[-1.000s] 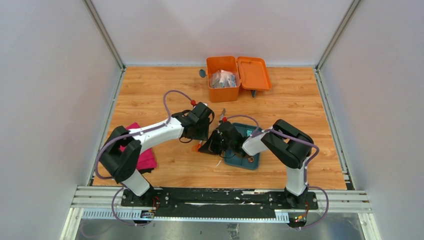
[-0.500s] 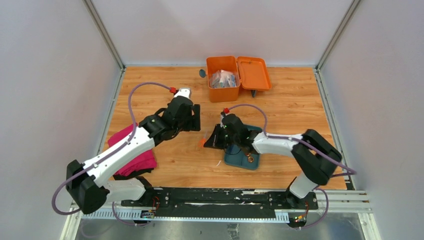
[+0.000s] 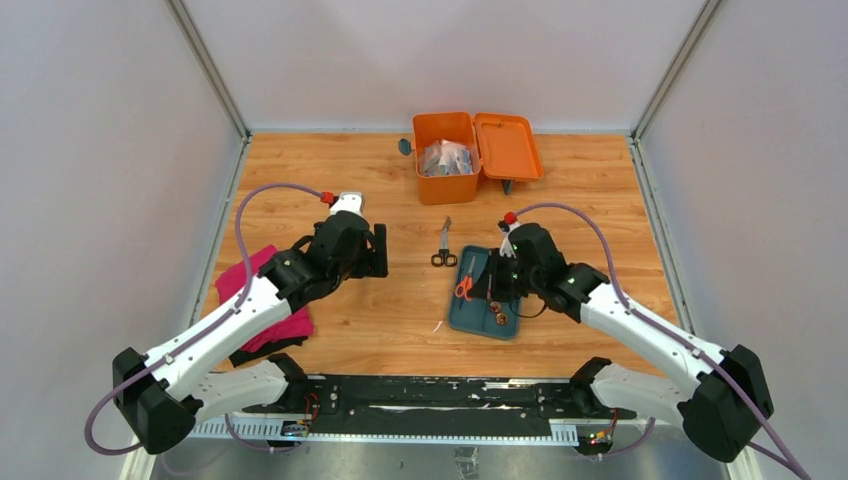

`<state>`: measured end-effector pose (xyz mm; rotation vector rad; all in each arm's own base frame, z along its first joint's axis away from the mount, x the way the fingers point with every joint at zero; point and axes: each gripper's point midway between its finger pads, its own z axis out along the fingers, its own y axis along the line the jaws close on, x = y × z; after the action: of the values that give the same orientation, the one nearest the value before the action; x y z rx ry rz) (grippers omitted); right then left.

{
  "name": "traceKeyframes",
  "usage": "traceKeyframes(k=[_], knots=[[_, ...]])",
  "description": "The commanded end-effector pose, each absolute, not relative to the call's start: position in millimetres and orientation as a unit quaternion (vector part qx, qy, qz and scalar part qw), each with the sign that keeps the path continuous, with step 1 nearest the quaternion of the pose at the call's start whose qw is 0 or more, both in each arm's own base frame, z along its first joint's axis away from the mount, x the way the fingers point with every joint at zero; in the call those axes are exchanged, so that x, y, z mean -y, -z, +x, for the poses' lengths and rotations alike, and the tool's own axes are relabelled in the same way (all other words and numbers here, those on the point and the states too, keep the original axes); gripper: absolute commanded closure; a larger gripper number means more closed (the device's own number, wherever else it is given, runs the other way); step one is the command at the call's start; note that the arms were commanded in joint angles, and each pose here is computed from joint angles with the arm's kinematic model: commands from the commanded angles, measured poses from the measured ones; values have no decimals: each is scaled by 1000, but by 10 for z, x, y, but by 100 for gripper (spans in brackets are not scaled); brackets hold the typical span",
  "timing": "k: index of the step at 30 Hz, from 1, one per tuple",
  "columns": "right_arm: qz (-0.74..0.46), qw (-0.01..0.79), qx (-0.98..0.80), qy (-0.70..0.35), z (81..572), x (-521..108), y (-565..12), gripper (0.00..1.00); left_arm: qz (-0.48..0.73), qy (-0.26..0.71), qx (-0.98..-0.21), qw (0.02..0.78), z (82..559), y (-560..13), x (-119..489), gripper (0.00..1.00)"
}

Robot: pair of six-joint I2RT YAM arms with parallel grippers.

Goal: Organize the medicine kit

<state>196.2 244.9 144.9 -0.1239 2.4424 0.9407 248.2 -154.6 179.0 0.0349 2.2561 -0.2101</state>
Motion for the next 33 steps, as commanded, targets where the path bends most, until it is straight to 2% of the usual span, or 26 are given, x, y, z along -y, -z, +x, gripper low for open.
traceKeyframes(k=[1,16,28,33], knots=[[-50,192,-934,-298,1613,-2113,-1047,100,1,82,-904,420,2494,-1720,1536,7],[-23,119,-959,-257,1634,-2087,-634,100,2,90,-913,398,2446,-1562,1585,7],[-3,100,-959,-267,1718,-2211,-502,100,5,88,-915,394,2434,-1513,1584,7],[0,98,-961,-260,1757,-2212,-466,95,4,88,-914,395,2437,-1517,1581,7]])
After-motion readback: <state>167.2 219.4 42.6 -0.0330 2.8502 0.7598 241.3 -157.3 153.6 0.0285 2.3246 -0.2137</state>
